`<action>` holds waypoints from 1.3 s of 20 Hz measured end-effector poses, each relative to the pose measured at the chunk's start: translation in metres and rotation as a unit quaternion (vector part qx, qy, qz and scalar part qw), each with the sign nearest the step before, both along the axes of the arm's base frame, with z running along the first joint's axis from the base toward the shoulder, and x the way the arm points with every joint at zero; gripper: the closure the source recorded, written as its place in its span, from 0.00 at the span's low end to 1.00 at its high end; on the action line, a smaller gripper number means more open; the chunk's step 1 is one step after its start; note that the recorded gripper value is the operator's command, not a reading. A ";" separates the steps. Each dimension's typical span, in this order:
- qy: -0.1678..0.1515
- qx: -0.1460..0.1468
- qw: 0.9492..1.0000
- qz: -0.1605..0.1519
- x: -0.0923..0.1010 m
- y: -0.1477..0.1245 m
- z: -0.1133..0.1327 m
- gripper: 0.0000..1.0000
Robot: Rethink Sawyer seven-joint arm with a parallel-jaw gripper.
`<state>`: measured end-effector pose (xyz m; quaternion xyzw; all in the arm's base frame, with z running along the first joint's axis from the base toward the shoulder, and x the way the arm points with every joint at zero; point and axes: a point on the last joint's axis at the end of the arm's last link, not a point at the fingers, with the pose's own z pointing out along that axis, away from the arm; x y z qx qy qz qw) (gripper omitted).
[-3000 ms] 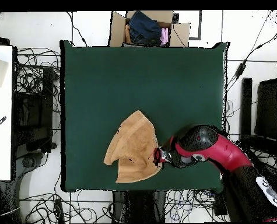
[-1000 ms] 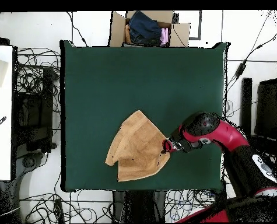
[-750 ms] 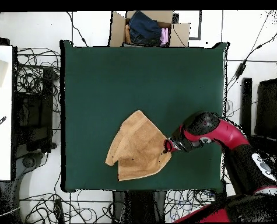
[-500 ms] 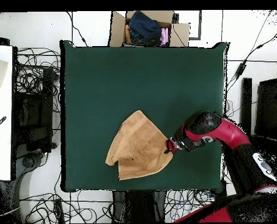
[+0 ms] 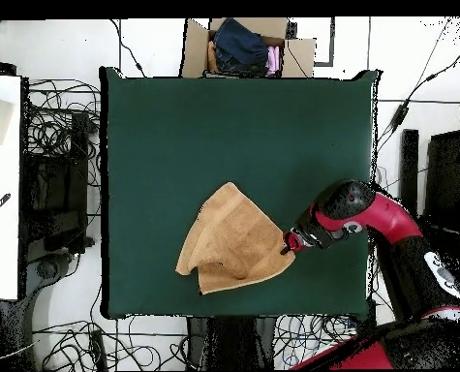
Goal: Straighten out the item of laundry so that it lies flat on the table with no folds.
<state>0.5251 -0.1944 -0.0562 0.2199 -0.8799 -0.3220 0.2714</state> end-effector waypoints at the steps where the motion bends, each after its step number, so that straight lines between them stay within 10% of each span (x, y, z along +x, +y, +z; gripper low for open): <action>1: -0.003 0.004 1.000 0.007 0.000 -0.002 -0.001 1.00; 26: -0.039 -0.011 0.999 0.009 0.026 -0.038 -0.005 1.00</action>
